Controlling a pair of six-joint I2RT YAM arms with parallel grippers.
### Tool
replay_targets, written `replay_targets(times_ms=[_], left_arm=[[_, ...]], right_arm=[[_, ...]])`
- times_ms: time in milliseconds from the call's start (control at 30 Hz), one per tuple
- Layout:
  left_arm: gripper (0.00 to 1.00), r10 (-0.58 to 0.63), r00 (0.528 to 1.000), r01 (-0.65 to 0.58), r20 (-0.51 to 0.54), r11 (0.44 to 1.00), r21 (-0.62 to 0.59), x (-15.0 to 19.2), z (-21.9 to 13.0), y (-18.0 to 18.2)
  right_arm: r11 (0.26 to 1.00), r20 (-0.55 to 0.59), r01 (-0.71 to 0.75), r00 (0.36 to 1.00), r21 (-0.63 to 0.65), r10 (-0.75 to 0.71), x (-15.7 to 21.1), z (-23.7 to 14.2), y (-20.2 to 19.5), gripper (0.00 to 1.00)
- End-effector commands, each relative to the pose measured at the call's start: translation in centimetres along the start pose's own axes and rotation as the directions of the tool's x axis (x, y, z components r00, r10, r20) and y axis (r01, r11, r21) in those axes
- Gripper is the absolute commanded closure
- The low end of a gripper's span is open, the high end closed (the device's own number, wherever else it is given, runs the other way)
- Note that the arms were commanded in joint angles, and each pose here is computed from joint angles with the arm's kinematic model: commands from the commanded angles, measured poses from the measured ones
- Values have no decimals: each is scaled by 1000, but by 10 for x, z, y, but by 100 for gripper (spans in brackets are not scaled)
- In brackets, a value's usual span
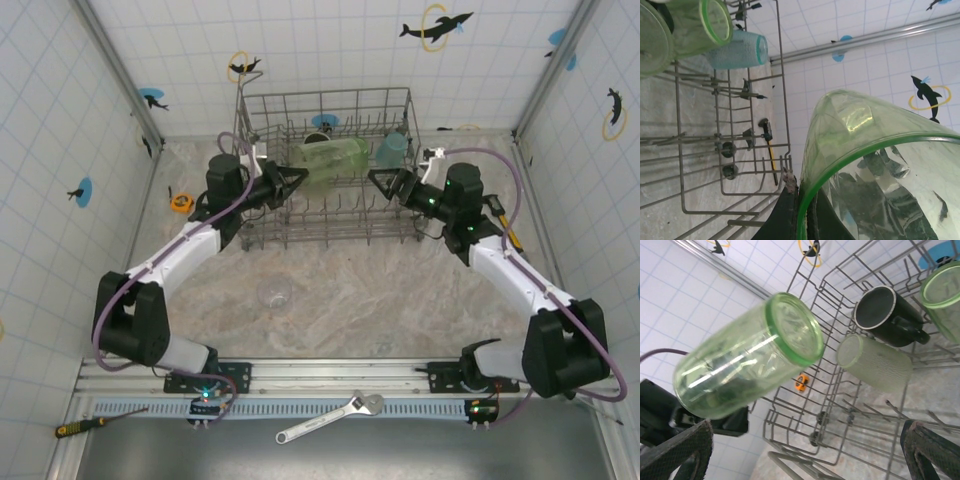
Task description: Load the cups into the dish rack
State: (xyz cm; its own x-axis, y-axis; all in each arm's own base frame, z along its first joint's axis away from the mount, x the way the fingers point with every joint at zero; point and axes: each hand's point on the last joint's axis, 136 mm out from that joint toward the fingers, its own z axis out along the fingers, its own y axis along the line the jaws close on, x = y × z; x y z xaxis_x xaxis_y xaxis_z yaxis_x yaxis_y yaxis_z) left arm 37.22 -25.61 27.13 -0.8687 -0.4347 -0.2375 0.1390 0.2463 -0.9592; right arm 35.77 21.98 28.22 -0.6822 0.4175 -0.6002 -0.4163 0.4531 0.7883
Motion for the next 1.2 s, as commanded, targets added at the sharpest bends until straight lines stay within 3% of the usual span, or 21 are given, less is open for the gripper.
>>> replay_targets(times_ms=[0,167,633,900,967,1167], left_arm=[[100,45,999,-43,-21,993,107,-2,9,-33],[100,32,998,-25,-51,991,134,3,21,-30],[100,18,996,-2,-88,983,183,8,40,-28],[100,25,996,-9,-90,984,177,5,47,-23],[100,30,991,-6,-128,983,183,21,56,-26],[100,34,988,-5,-151,982,186,25,63,-24]], right_arm=[[990,54,15,999,-142,-7,-30,3,40,0],[981,38,-42,998,-188,50,-35,12,44,0],[952,61,-276,956,-132,286,-50,37,15,1],[923,107,-357,922,-144,373,-70,52,18,8],[911,106,-381,911,-158,399,-69,57,20,9],[894,100,-423,893,-148,439,-63,66,18,22]])
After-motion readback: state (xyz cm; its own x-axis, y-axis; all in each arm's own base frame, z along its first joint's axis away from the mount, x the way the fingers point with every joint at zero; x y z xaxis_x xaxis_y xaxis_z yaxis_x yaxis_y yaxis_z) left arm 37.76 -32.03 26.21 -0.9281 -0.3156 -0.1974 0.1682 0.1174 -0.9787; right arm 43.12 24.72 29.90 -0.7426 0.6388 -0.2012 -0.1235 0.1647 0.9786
